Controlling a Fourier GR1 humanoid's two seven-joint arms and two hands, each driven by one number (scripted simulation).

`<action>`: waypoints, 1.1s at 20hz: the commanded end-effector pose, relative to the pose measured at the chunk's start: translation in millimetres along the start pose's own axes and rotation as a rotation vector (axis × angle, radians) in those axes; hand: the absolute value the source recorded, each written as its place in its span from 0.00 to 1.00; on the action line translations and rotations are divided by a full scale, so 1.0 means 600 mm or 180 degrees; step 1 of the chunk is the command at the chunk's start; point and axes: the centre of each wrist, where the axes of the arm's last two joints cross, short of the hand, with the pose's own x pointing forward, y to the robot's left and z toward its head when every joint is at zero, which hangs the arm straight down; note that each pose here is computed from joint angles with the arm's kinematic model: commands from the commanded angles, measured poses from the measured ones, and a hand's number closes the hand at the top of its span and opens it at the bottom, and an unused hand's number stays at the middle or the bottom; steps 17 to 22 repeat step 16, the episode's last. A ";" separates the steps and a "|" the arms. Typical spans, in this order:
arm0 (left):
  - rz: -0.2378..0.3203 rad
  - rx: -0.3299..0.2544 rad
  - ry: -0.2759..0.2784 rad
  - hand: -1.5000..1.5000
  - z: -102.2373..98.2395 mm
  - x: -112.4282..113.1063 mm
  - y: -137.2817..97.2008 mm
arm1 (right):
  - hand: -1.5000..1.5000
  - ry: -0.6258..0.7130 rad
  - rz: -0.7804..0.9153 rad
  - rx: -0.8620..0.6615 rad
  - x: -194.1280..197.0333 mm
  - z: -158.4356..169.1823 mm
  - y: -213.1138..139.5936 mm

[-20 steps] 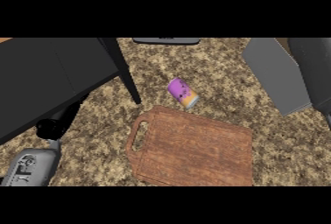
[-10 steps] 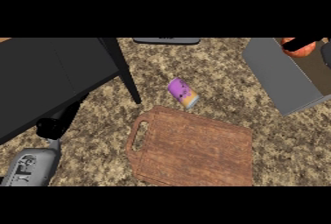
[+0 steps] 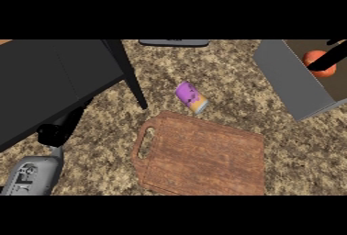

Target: Pick the squash from the cutting board and place it in the cardboard box

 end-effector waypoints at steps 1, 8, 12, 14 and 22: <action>-0.0088 0.0036 -0.0226 0.50 -0.012 0.027 0.001 | 0.00 -0.0456 -0.0441 -0.0324 -0.021 0.001 -0.007; -0.0078 0.0034 -0.0222 0.50 -0.004 0.024 0.018 | 0.00 -0.0636 -0.2844 -0.1213 -0.018 0.009 -0.054; -0.0104 0.0086 -0.0172 0.50 0.002 0.003 0.013 | 0.00 -0.0433 -0.3268 -0.1460 -0.109 0.011 -0.058; -0.0148 0.0034 -0.0241 0.50 0.010 0.023 0.013 | 0.00 -0.0488 -0.3335 -0.1593 -0.132 0.011 -0.052; -0.0146 0.0017 -0.0260 0.50 -0.021 0.039 0.031 | 0.00 -0.0434 -0.3357 -0.1812 -0.149 0.006 -0.010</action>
